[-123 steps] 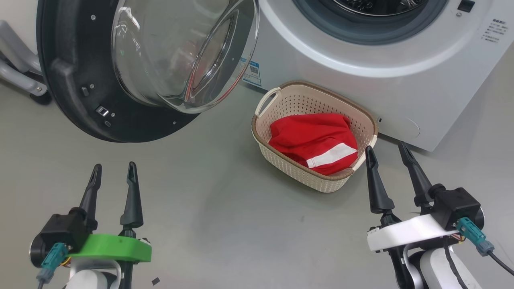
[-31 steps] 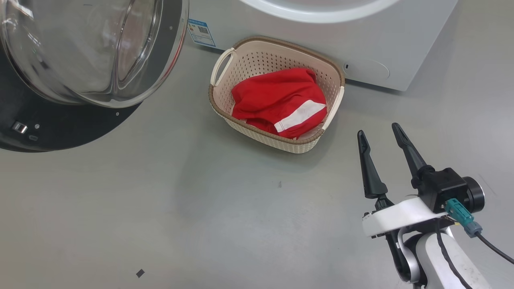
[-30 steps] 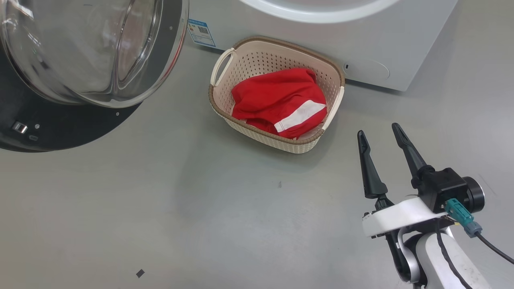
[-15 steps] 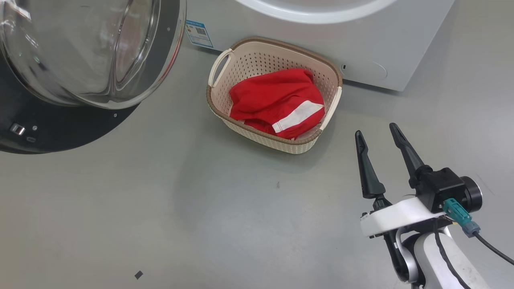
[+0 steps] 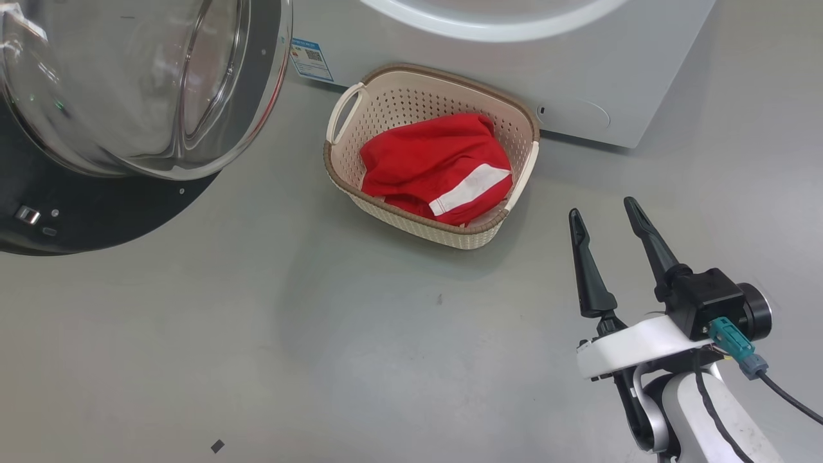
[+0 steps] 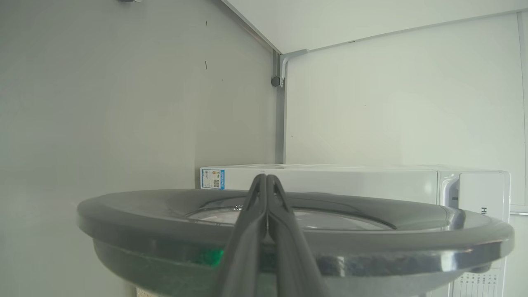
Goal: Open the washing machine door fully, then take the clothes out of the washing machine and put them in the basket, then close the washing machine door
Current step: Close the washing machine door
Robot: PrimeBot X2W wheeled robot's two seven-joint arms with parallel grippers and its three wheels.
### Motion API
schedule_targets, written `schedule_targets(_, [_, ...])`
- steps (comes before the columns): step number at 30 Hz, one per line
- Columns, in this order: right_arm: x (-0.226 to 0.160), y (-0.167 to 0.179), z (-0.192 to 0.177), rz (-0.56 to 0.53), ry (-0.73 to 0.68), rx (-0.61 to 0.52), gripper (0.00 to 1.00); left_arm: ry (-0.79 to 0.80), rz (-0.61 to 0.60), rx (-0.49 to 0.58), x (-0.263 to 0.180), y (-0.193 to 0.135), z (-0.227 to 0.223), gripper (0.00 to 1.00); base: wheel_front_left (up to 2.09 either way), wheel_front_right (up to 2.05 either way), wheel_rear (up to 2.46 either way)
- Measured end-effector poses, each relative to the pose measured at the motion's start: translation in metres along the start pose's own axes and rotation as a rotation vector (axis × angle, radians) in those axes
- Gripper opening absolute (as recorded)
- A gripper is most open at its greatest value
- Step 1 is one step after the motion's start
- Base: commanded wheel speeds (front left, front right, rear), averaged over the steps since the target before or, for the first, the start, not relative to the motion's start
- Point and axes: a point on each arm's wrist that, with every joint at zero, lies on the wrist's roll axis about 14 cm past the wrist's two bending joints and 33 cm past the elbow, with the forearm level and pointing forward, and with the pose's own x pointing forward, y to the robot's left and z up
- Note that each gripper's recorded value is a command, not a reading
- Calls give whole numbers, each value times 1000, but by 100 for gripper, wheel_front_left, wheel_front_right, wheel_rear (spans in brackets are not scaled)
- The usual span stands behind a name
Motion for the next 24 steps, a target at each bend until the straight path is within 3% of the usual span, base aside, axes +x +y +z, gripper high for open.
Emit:
schedule_targets(13, [-3,2,11,-10,-34,-14,100,212,-28,46,-10,-5,-34,0,0,0,0])
schedule_targets(24, [-8,13,26,-1,-73,-24,100,479,-85,55,-31,-1,-92,0,0,0,0])
